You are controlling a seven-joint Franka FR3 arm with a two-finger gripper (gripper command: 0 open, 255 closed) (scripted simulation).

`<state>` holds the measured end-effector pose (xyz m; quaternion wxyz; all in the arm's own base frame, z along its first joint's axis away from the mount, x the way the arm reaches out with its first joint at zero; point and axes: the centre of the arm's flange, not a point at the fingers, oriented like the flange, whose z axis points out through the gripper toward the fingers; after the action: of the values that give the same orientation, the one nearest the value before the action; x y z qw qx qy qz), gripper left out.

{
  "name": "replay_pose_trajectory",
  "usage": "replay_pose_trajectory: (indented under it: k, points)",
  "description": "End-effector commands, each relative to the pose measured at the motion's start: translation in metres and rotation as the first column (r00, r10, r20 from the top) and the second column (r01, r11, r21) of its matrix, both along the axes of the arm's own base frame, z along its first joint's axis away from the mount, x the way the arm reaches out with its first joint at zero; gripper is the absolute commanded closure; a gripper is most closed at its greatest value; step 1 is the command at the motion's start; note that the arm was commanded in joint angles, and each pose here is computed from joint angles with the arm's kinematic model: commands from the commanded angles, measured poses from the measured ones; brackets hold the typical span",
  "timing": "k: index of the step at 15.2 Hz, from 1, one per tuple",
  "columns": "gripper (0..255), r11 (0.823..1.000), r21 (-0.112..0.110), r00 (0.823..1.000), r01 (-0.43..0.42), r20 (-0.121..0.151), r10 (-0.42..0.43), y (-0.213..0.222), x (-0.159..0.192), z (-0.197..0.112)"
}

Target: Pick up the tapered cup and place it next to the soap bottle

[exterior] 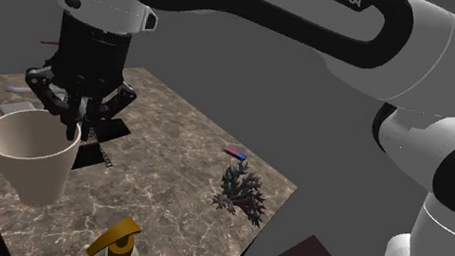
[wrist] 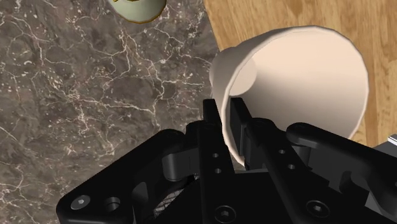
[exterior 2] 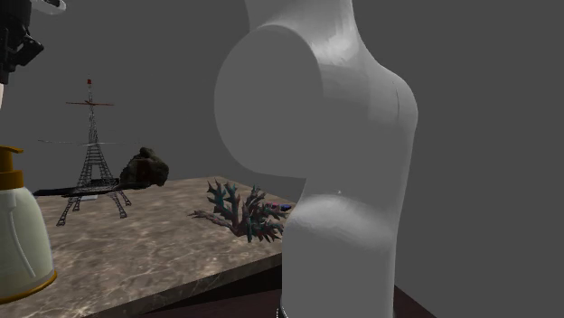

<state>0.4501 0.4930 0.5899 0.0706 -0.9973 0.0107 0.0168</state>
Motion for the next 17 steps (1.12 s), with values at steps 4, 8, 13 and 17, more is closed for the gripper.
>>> replay_pose_trajectory:
  k: [4,8,13,17]
  points:
    - [255,1.000,0.001,1.000,0.000,0.001,0.000,0.001,0.000,-0.026]
    - [255,1.000,0.001,1.000,0.000,0.001,0.000,0.001,0.000,-0.047]
    - [255,1.000,0.001,1.000,0.000,0.001,0.000,0.001,0.000,-0.073]
    - [255,1.000,0.001,1.000,0.000,0.001,0.000,0.001,0.000,-0.095]
